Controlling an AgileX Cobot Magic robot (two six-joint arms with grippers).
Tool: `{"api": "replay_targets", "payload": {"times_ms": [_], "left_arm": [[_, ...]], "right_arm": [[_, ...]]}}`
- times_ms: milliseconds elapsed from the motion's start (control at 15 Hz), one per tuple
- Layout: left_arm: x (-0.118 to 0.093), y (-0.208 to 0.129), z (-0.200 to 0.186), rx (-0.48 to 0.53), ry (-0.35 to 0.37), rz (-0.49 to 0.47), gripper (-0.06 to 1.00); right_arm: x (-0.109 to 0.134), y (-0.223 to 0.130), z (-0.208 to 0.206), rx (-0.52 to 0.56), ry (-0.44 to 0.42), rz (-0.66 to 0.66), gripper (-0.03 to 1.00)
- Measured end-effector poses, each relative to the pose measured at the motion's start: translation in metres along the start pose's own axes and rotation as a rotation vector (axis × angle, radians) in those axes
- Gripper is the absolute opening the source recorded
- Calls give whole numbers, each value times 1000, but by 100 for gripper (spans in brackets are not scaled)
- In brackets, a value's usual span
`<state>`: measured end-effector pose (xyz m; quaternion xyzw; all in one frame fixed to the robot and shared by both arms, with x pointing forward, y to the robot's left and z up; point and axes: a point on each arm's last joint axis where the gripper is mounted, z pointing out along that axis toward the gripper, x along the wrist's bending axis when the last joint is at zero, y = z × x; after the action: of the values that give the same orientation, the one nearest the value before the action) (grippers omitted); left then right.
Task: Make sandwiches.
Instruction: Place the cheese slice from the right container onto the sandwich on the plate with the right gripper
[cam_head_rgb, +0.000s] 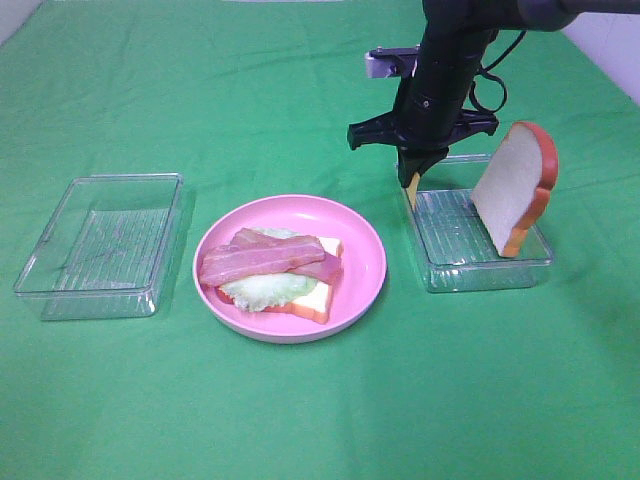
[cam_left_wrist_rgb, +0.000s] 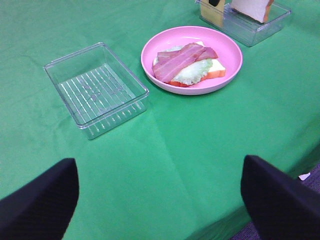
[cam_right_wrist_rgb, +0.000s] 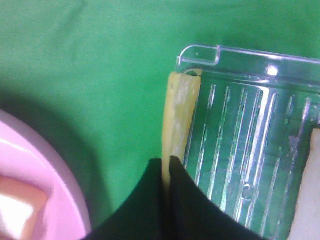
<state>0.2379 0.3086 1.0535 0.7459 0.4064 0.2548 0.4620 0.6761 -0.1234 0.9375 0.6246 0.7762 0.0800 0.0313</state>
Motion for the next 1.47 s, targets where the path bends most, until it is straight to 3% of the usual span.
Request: {"api": "replay_targets", "payload": {"times_ms": [333, 400, 533, 667, 867, 1000, 1067, 1267, 1467], "left_arm": [[0, 0, 0, 0, 0, 0, 83], [0, 0, 0, 0, 0, 0, 83], [0, 0, 0, 0, 0, 0, 83], [0, 0, 0, 0, 0, 0, 83], [0, 0, 0, 0, 0, 0, 83], [0, 0, 0, 0, 0, 0, 83], [0, 0, 0, 0, 0, 0, 83], [0, 0, 0, 0, 0, 0, 83], [0, 0, 0, 0, 0, 0, 83]], "right_arm": [[1, 1, -53, -108, 14, -4, 0], [6, -3, -79, -135, 69, -21, 0], [17, -7, -92, -128, 192, -57, 0], [33, -13, -98, -84, 376, -121, 0], [60, -24, -84, -5, 621, -210, 0], [81, -29, -65, 40, 699, -217, 0], [97, -32, -48, 69, 716, -221, 0], [116, -38, -17, 127, 700, -219, 0], [106, -39, 3, 161, 556, -178, 0]]}}
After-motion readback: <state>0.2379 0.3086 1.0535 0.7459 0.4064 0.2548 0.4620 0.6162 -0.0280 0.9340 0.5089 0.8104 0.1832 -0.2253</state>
